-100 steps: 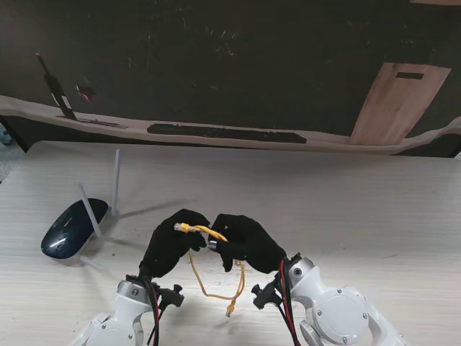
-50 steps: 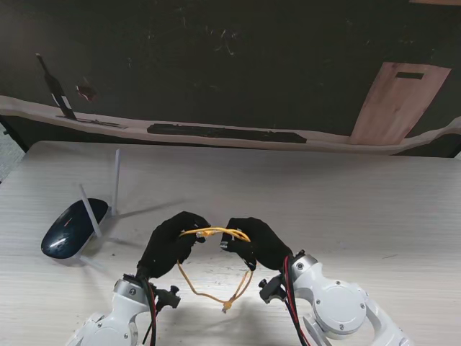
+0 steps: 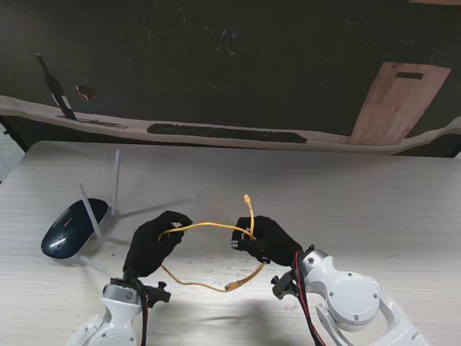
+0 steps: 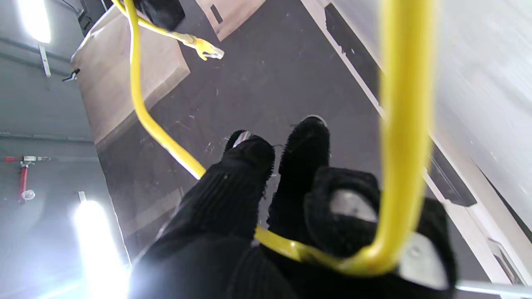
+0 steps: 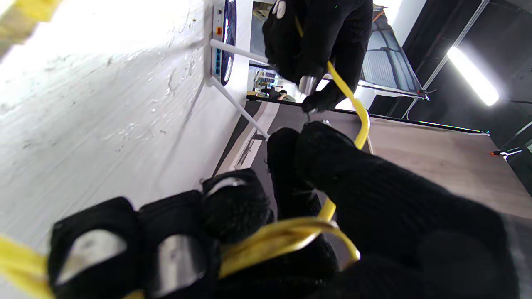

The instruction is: Untangle the Ethernet cable and plug it into the router

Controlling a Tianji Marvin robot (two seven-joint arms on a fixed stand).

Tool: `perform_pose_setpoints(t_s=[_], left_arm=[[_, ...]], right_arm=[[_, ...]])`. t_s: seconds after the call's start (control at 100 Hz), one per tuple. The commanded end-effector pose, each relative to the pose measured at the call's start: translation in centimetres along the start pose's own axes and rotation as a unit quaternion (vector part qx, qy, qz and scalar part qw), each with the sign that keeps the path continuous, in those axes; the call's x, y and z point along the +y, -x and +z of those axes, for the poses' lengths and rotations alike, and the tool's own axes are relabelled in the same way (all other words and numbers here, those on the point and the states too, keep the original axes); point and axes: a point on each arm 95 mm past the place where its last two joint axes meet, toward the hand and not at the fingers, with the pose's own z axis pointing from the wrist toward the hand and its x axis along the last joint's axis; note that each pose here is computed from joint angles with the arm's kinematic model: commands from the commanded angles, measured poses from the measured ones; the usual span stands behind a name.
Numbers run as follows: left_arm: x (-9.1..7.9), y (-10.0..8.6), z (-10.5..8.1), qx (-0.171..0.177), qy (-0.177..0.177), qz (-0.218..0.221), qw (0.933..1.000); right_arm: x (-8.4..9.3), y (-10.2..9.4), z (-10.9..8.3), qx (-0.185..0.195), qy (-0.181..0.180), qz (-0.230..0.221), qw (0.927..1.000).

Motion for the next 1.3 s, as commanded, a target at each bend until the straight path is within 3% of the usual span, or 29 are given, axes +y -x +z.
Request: perform_pose_setpoints(t_s=[0.0, 0.3, 0.82, 1.0, 1.29], left_arm=[[-0.4, 0.1, -0.3, 0.0, -0.008, 0.004, 1.0], [-2.0, 0.1, -0.7, 0.012, -0.043, 0.027, 0.9986], [-2.2, 0.5, -0.8, 0.004, -0.046, 0.041, 0.9981], [-1.6, 0.7, -0.7, -0.005, -0.044, 0.106, 0.9933], [-1.3, 0.8, -0.7, -0.007, -0.036, 0.156, 0.987]], right_arm=[[0.4, 0.5, -0.5, -0.008, 0.001, -0.005, 1.0], [1.8, 1.0, -1.3, -0.019, 0.02, -0.035, 0.999], [2.9, 1.0, -1.7, -0.015, 0.037, -0.086, 0.9955], [3.1, 0.5, -1.9, 0.002, 0.041, -0.087, 0.9953], [3.9, 0.1, -2.5, 0.016, 0.051, -0.104, 0.9931]])
